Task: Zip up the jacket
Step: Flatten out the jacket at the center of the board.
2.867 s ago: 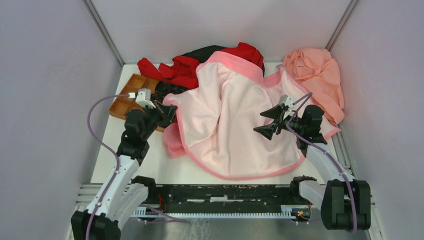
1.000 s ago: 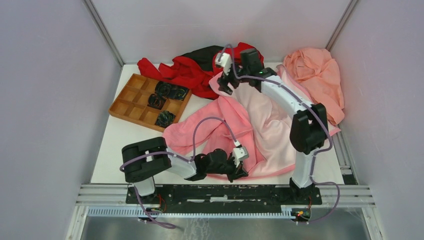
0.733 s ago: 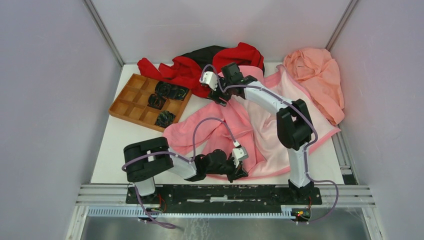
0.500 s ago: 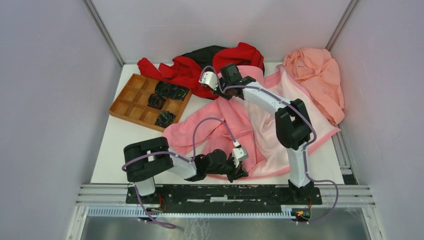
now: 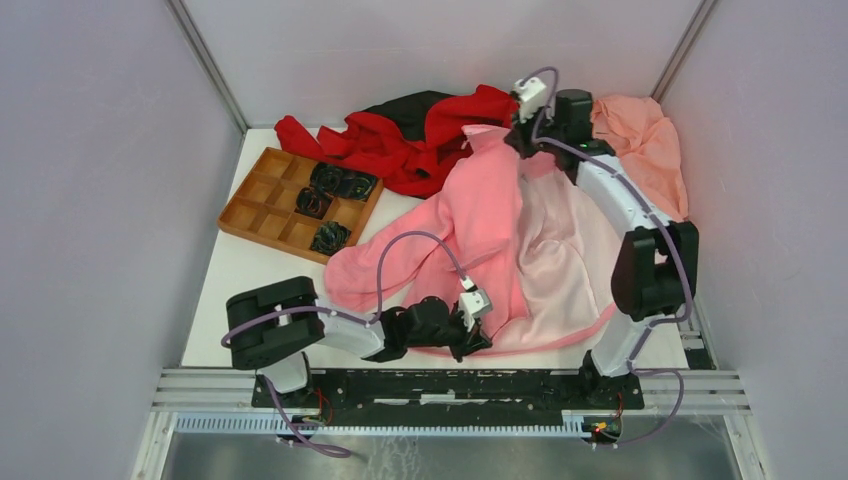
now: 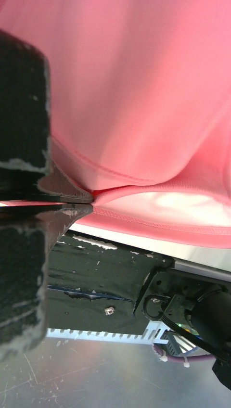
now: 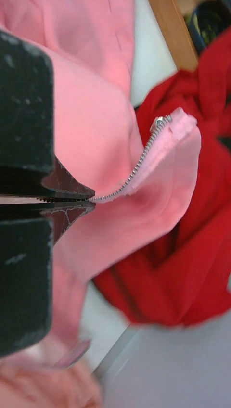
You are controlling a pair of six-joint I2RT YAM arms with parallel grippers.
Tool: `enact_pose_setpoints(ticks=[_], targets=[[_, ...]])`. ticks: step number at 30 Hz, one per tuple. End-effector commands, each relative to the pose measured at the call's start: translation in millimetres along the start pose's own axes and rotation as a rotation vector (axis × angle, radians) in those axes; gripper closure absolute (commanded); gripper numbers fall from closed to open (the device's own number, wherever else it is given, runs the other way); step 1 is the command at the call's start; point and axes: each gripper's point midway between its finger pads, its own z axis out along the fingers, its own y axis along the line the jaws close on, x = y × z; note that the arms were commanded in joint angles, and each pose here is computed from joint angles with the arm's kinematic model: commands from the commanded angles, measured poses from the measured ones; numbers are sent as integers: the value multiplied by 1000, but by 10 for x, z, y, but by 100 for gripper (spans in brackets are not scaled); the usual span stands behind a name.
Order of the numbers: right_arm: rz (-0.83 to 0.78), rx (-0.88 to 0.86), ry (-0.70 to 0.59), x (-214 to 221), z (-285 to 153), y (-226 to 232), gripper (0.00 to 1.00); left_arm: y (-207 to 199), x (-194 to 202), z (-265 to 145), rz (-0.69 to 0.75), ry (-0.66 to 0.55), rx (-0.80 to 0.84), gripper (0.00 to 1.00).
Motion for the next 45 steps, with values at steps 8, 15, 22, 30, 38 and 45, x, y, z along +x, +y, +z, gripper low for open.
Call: enact_pose_setpoints(ticks=[8,15,22,30,38,45], targets=[[141,200,112,682,-139,-719,46,-53,-158,245,-26,80,-15,85],[84,136,16,587,-842,-788,23,-74,-401,47,-38,10,-50,50],[47,107,32,1160,-1728,-872,11,-140,-685,-373,17,-62,-66,35],[183,199,172,2163,-2626,-833,11,-20,-861,-841,-21,-251,-151,19],[308,588,314,2824,-3291,-983,15,47,-970,-1141,-90,-406,-184,13],[530,868,282,3152,-3415,-1050,19,25,-946,-1178,-112,-403,-173,14]])
